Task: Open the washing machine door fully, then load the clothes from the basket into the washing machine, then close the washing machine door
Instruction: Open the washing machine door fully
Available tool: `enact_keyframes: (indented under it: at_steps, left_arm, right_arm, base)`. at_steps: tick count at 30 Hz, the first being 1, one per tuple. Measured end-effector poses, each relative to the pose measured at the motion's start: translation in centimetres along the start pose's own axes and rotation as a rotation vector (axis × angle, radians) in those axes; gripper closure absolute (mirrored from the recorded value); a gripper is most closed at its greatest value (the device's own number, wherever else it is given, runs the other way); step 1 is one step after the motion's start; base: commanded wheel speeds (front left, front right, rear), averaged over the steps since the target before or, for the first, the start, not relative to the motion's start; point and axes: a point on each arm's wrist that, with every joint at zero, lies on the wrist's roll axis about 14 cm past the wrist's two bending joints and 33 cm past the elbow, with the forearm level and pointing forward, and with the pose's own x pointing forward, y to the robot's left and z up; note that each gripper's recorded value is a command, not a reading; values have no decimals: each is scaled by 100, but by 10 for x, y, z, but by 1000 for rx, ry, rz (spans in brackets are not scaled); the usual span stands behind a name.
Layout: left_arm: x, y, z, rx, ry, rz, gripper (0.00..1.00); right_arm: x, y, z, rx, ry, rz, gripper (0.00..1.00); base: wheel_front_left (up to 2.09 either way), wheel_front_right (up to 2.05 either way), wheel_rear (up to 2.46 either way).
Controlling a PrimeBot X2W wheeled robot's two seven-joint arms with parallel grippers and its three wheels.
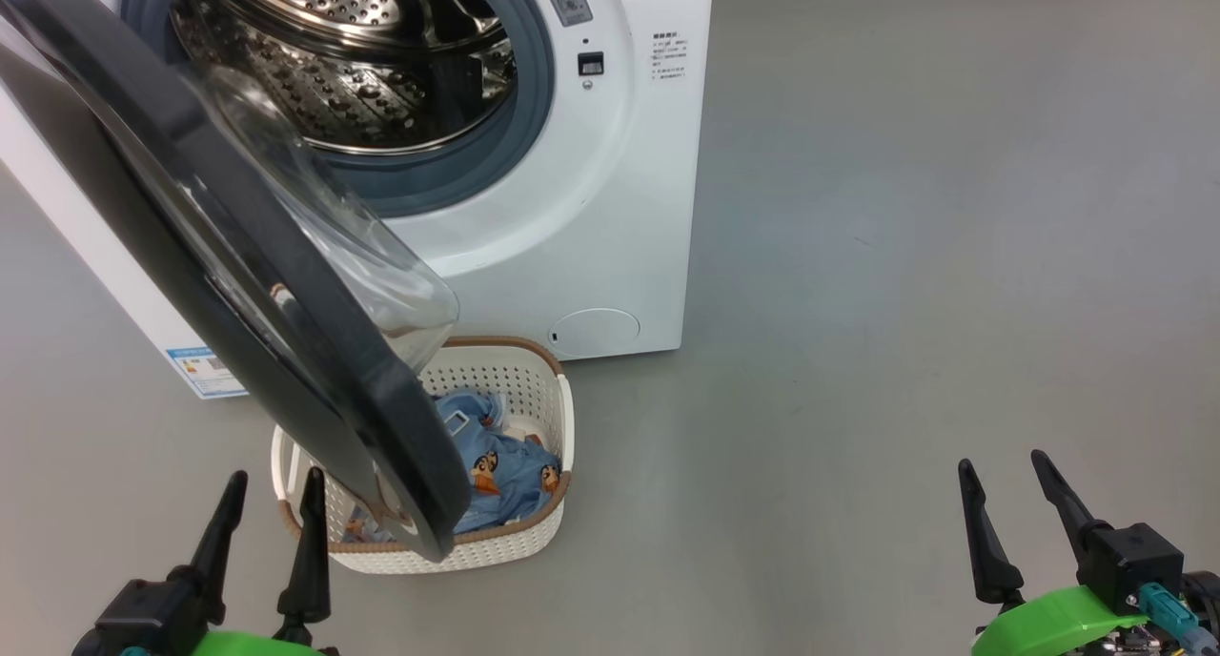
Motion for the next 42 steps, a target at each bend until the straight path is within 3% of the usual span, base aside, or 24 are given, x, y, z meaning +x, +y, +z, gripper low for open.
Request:
enact_keyframes:
  at_steps: [13, 15, 16, 22, 30, 36, 42]
  left_arm:
    - [0, 1, -2, 1, 5, 3, 0]
    - [0, 1, -1, 1, 2, 2, 91]
    - [0, 1, -1, 1, 2, 2, 100]
    - [2, -2, 8, -8, -27, -6, 100]
    - [11, -9, 118, 57, -366, -41, 100]
    - [0, -47, 186, 124, -590, -148, 100]
    - [-11, -96, 205, 104, -667, -303, 100]
  right_arm:
    - [2, 8, -2, 3, 5, 23, 0]
    - [3, 8, -1, 3, 2, 23, 0]
    - [3, 8, -1, 3, 2, 24, 0]
    - [3, 8, -1, 3, 1, 24, 0]
    - [4, 9, -1, 3, 3, 26, 0]
    - [3, 8, -1, 3, 1, 21, 0]
    - [2, 5, 1, 3, -5, 13, 0]
  base:
    - [0, 0, 0]
    - [0, 0, 0]
    - [0, 0, 0]
    - [0, 0, 0]
    - [0, 0, 0]
    - [0, 0, 0]
    - [0, 0, 0]
